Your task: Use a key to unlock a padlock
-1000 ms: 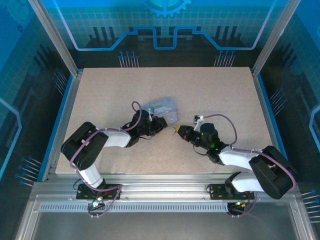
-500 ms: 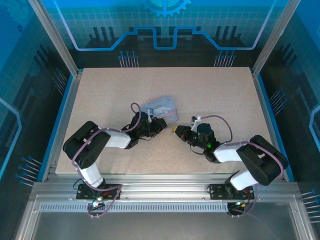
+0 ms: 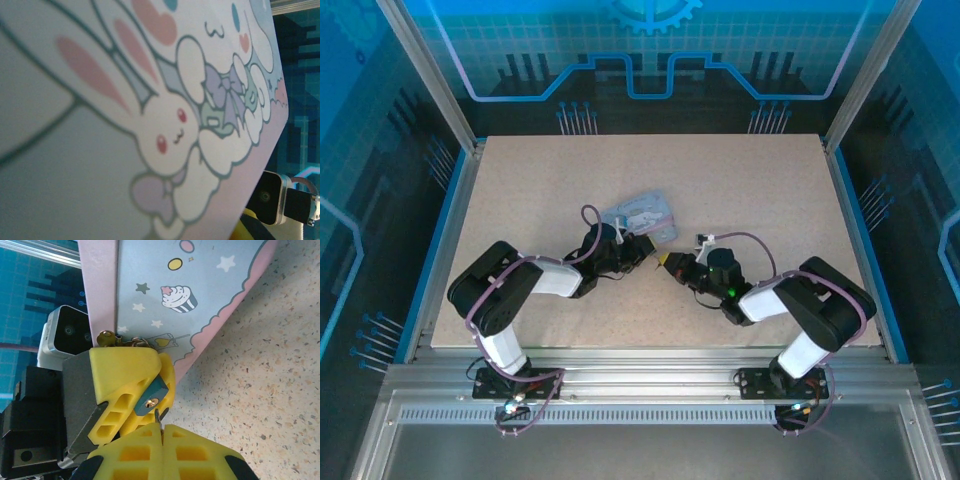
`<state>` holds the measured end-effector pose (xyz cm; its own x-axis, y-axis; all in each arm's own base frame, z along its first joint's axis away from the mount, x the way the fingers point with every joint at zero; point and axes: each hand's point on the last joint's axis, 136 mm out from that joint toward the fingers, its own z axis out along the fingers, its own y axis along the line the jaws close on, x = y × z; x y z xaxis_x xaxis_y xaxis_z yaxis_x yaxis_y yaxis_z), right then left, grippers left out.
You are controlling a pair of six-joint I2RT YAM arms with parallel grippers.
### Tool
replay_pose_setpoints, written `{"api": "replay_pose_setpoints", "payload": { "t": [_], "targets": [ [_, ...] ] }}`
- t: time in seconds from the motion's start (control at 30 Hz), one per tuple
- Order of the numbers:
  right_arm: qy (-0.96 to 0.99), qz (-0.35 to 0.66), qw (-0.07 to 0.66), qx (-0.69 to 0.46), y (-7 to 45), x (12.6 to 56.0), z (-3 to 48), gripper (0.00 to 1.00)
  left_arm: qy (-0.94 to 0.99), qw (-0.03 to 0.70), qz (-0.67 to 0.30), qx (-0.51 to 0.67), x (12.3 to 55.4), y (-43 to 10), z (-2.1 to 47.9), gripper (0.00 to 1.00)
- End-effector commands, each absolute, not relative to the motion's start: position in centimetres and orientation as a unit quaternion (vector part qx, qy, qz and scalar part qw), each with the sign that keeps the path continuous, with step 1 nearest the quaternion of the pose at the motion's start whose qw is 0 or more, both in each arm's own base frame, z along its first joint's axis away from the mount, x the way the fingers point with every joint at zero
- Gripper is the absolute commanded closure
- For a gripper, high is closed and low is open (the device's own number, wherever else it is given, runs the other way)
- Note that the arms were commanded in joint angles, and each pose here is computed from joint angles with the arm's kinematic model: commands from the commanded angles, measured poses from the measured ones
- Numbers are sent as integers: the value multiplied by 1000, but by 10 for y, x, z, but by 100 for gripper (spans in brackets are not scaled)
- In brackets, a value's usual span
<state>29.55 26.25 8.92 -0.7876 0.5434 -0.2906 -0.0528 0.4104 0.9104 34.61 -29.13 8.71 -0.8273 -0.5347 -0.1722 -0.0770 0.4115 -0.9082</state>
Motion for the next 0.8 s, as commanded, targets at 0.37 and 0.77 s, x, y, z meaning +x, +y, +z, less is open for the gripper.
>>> {"api": "replay_pose_setpoints", "payload": {
  "t": [0.37, 0.77],
  "targets": [
    [765, 538, 318, 153, 268, 304, 110, 100, 790, 217, -541, -188, 344, -295, 97, 100],
    [760, 541, 330, 147, 269, 308, 115, 100, 784, 212, -553, -188, 344, -297, 101, 100]
  ]
}}
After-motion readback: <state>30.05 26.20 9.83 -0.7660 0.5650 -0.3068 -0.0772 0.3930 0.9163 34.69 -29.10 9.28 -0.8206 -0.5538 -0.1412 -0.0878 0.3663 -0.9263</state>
